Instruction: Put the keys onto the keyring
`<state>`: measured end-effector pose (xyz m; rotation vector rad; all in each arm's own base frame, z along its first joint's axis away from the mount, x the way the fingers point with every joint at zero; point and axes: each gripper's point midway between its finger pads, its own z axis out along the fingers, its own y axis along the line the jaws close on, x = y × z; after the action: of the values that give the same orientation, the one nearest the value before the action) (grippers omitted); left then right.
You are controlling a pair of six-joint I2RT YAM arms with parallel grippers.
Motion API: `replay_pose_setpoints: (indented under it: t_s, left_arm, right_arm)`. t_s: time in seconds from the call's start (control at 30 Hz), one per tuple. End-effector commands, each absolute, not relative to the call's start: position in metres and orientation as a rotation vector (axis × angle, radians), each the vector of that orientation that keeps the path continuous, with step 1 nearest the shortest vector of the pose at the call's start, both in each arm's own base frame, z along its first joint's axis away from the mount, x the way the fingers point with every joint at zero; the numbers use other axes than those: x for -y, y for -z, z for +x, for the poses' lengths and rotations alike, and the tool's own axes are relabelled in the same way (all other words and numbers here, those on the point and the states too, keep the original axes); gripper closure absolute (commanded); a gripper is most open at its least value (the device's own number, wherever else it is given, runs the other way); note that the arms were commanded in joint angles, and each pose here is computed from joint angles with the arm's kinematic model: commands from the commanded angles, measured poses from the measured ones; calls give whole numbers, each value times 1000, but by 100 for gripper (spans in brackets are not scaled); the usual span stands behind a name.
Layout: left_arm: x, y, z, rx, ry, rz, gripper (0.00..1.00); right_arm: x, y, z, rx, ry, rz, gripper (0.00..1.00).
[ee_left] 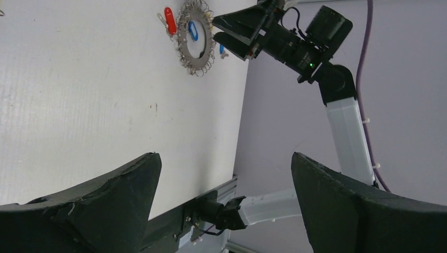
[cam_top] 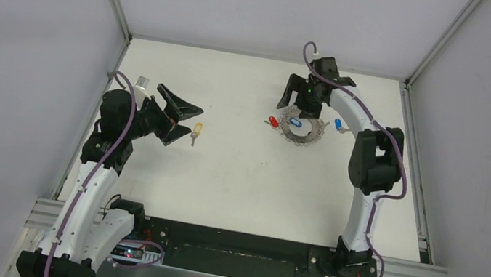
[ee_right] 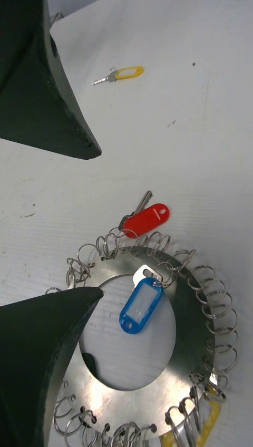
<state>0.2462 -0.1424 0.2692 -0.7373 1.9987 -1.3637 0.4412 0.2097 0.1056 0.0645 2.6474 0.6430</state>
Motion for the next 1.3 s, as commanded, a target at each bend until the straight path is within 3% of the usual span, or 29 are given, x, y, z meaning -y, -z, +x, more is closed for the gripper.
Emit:
replay_pose_setpoints:
  t_s: [0.0,0.3,0.63,1.07,1.27]
  left_arm:
    - [147,-283,243,-1961,1422,-681,1]
    - [147,-266,245,-1989,1425,-727,1]
    - [150,-264,244,-2002,1434,-674,1]
    - [173,-207,236,-2161,1477,-708,1]
    - [193,-191,232,-2245,1439,-643,1]
  right_arm:
    - [-201,-85,441,-2747,-442,-8,7]
    - [-205,-49,434,-2860,-427,-71,6]
    - [-245,-23,370,-2986,-671,-222,5]
    - [-325,-49,235,-3030,-1050,-416,5]
    - [-333,-101,224,-2893,-1117,-462,4]
